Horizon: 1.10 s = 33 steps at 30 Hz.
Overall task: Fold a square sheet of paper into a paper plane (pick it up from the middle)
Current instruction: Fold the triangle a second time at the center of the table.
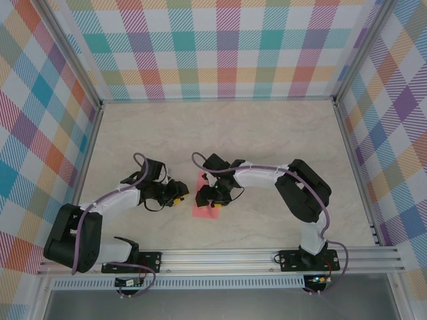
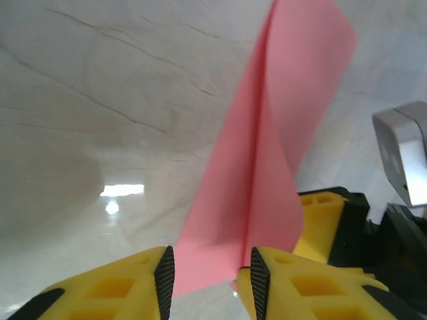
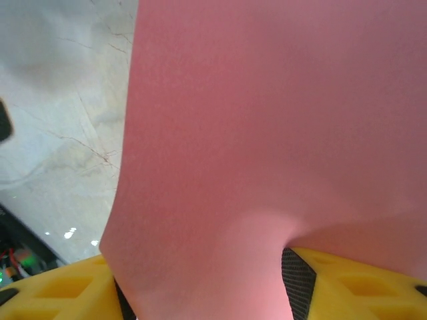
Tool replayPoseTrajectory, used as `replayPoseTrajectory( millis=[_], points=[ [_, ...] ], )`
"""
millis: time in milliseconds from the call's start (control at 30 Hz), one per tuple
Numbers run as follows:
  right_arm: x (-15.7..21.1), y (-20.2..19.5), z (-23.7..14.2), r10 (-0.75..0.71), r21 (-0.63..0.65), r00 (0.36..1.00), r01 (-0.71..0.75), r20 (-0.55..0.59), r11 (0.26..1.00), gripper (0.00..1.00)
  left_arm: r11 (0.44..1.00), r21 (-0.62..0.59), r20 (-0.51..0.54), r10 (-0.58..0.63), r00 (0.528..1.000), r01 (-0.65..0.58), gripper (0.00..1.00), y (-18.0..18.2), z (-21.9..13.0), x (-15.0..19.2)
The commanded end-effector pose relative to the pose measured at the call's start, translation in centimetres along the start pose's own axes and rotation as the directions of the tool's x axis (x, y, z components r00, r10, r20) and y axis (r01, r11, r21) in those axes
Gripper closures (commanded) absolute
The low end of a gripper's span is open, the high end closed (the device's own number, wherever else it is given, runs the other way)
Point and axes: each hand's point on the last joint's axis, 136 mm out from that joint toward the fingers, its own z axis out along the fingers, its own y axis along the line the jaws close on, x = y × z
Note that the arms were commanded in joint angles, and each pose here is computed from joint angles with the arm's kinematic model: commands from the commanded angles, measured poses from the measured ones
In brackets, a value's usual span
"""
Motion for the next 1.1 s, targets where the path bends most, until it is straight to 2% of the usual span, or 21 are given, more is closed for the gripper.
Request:
replayPoseTrajectory(
  millis=[0, 200, 533, 700, 833, 1067],
  points=[
    [0.2, -1.1, -0.2, 0.035, -0.014, 0.999, -0.035, -0.001, 0.999, 0.4, 0.998, 0.054, -0.066, 0.022, 0.998, -0.018, 0.71, -1.0, 1.4, 1.4],
    [-0.2, -0.7, -1.1, 0.041, -0.071, 0.999, -0.039, 0.028, 0.997, 0.4, 0.998, 0.058, -0.119, 0.044, 0.992, -0.037, 0.87, -1.8, 3.9, 3.2],
    [-1.1, 1.2, -3.4, 0.008, -0.159, 0.994, 0.009, 0.105, 0.987, 0.4, 0.999, -0.016, -0.14, 0.031, 0.99, -0.034, 0.97, 0.0, 5.7, 4.1],
    [-1.1, 2.2, -5.4, -0.031, -0.192, 0.985, 0.064, 0.172, 0.979, 0.35, 0.999, -0.024, -0.147, 0.036, 0.989, -0.039, 0.98, 0.1, 6.0, 4.2],
    [-0.6, 1.3, -6.0, -0.086, -0.136, 0.972, 0.117, 0.218, 0.984, 0.31, 0.999, -0.014, -0.149, 0.044, 0.988, -0.046, 0.98, -0.2, 6.0, 4.1],
    [1.1, 0.0, -5.9, -0.271, 0.0, 0.928, 0.28, 0.255, 0.96, 0.32, 0.997, 0.041, -0.155, 0.076, 0.985, -0.07, 0.95, -1.9, 5.5, 4.1]
  ],
)
